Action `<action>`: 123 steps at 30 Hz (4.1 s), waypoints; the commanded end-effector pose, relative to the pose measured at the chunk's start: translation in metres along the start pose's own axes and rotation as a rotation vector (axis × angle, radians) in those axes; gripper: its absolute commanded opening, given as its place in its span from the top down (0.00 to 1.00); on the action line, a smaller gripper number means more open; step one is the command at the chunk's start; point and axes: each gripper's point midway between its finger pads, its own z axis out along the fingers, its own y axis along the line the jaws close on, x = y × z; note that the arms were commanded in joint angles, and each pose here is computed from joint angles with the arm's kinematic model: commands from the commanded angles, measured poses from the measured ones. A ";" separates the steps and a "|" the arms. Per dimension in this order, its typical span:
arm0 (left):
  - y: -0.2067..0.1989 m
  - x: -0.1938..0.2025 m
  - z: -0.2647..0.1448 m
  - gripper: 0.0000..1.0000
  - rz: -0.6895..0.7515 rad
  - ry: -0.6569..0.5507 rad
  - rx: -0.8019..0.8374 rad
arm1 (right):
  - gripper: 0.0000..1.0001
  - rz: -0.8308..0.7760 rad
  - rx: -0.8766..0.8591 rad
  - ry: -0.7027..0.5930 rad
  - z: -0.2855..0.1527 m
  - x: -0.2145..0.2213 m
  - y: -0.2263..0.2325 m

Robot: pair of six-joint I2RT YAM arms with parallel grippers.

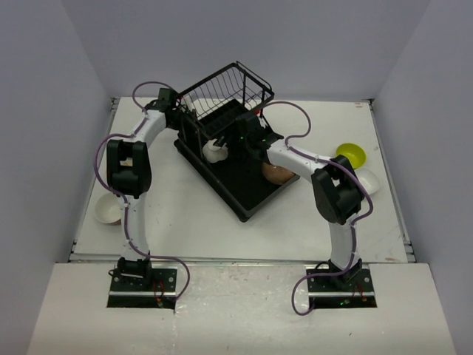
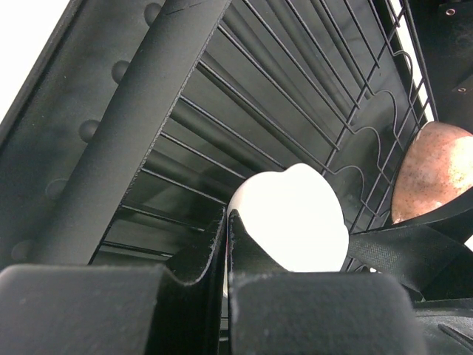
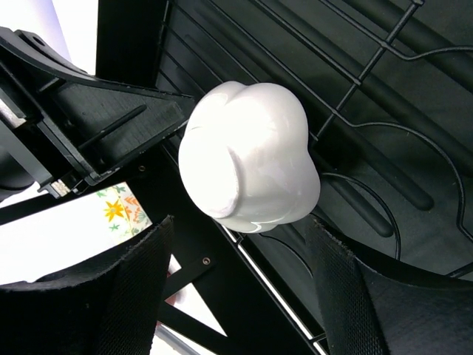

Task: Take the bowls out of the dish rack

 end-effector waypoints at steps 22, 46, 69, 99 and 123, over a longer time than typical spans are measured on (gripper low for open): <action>-0.022 0.012 -0.006 1.00 -0.014 0.047 0.052 | 0.27 0.042 0.184 -0.014 0.018 0.009 -0.058; -0.032 0.013 -0.014 1.00 -0.001 0.039 0.075 | 0.30 0.127 0.378 -0.005 0.005 0.052 -0.107; -0.020 0.011 -0.007 1.00 -0.026 0.046 0.071 | 0.30 0.055 0.246 -0.170 -0.044 0.001 -0.046; -0.025 0.020 -0.013 1.00 -0.027 0.052 0.092 | 0.35 0.044 0.154 -0.117 0.007 -0.008 -0.018; -0.022 0.014 -0.008 1.00 -0.032 0.050 0.098 | 0.27 0.018 0.051 -0.179 -0.030 -0.017 0.005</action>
